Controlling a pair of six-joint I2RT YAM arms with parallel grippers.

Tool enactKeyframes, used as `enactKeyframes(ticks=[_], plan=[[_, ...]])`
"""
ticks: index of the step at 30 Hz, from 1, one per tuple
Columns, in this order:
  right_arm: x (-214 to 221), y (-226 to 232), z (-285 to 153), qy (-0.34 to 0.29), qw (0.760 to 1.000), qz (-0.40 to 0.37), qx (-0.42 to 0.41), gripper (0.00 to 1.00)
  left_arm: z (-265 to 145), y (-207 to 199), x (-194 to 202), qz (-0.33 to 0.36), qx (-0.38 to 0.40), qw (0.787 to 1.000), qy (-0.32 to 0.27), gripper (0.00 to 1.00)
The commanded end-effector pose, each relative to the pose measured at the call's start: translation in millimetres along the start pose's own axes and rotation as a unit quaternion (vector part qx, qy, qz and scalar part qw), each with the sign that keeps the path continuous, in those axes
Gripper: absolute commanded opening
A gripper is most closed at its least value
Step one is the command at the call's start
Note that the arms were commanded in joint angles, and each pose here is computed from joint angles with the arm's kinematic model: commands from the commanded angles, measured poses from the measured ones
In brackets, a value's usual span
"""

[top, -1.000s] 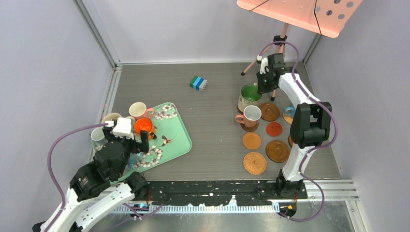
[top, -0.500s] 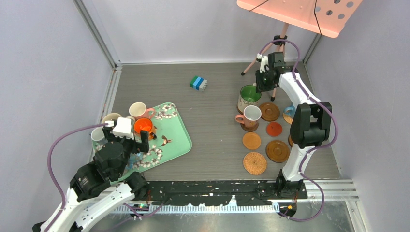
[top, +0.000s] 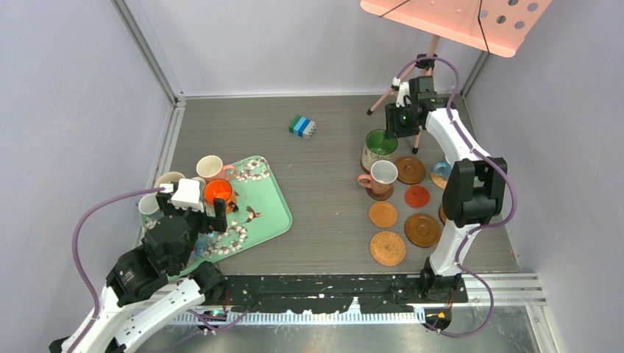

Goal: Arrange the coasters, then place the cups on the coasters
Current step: Place the cup on the coaster.

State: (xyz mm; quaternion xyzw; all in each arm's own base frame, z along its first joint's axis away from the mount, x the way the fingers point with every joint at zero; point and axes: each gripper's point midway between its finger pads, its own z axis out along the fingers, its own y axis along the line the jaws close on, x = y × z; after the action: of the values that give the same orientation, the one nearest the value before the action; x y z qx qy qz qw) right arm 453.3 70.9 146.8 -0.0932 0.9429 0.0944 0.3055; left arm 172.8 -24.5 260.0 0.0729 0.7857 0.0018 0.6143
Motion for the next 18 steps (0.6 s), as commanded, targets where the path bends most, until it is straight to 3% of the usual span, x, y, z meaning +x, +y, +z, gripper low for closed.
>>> enactKeyframes(ticks=[1,10,18], plan=[[-41.4,13.8,-55.0,-0.079,0.997,0.013,0.003,0.53,4.8,-1.8,-8.9,-0.003,-0.006,1.000,-0.013,0.99],[-49.3,55.5,-99.0,-0.149,0.986,0.080,0.001,0.53,5.1,4.7,-6.3,0.007,-0.026,1.000,-0.002,0.99],[-42.7,140.6,-123.4,-0.233,0.963,0.118,-0.070,0.53,-0.4,12.4,-10.0,-0.012,-0.034,0.999,-0.022,0.99]])
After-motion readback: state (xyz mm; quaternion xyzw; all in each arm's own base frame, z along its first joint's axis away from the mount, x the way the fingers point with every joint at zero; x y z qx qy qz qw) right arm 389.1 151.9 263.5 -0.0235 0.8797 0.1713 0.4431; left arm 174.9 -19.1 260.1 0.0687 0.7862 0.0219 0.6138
